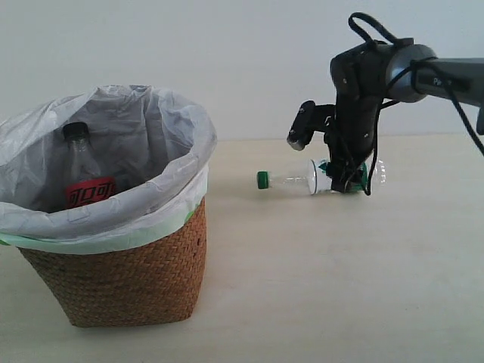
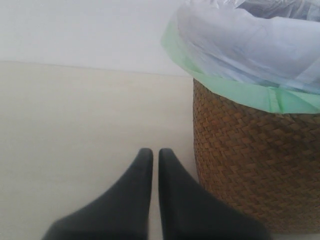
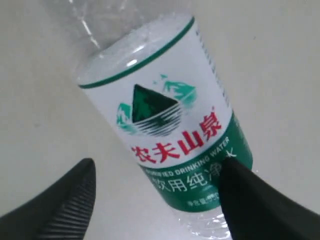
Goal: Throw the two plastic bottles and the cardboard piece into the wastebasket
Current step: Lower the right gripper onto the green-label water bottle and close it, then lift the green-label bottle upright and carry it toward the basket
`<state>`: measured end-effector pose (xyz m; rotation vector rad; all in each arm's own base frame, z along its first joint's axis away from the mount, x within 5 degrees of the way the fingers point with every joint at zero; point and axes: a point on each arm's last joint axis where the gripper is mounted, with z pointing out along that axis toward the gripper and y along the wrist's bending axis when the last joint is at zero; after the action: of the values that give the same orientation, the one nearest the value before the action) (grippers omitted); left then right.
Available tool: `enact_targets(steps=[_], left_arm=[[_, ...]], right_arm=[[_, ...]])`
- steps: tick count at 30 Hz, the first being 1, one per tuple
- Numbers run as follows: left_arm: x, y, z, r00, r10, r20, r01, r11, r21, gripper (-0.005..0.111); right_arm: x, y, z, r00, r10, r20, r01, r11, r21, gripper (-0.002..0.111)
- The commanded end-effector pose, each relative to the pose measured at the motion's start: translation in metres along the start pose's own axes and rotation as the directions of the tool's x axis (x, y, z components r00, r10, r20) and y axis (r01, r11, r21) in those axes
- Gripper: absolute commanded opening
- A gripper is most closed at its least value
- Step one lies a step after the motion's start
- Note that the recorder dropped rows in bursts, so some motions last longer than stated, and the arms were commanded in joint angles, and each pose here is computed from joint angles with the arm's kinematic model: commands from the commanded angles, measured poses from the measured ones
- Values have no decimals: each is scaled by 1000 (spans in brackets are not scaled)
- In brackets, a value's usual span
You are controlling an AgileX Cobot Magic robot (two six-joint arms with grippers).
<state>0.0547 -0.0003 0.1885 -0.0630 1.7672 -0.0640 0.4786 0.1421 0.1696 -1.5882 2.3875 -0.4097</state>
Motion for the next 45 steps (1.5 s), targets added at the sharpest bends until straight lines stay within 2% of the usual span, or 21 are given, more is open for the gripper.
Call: enact_targets(steps=[1, 10, 21, 23, 24, 27, 28, 29, 36, 45], left_arm=[[1, 0, 0, 1000, -1, 6, 1, 1000, -3, 4], [1, 0, 0, 1000, -1, 6, 1, 1000, -3, 4], [1, 0, 0, 1000, -1, 6, 1, 1000, -3, 4], [1, 0, 0, 1000, -1, 6, 1, 1000, -3, 4], [1, 0, 0, 1000, -1, 6, 1, 1000, -3, 4], [1, 0, 0, 1000, -1, 6, 1, 1000, -3, 4], [1, 0, 0, 1000, -1, 6, 1, 1000, -3, 4], [1, 0, 0, 1000, -1, 6, 1, 1000, -3, 4], [1, 0, 0, 1000, -1, 6, 1, 1000, -3, 4], [1, 0, 0, 1000, -1, 6, 1, 1000, -3, 4]], right_arm=[[-18, 8, 13, 996, -81, 36, 79, 996, 50, 61], [-22, 18, 39, 994, -113, 13, 112, 993, 40, 61], [-27, 27, 45, 997, -10, 71, 13, 999, -43, 60], [-27, 27, 45, 997, 17, 73, -14, 999, -48, 55], [-27, 27, 44, 996, 43, 73, -40, 998, -48, 48], [-27, 27, 43, 993, 97, 63, -93, 994, -57, 17], [-26, 28, 43, 992, 110, 57, -106, 992, -62, 4], [-26, 28, 43, 990, 134, 51, -130, 989, -66, 0], [-27, 19, 12, 933, 350, 87, -345, 936, -66, 0], [-26, 23, -69, 805, 530, 266, -477, 845, -241, 0]])
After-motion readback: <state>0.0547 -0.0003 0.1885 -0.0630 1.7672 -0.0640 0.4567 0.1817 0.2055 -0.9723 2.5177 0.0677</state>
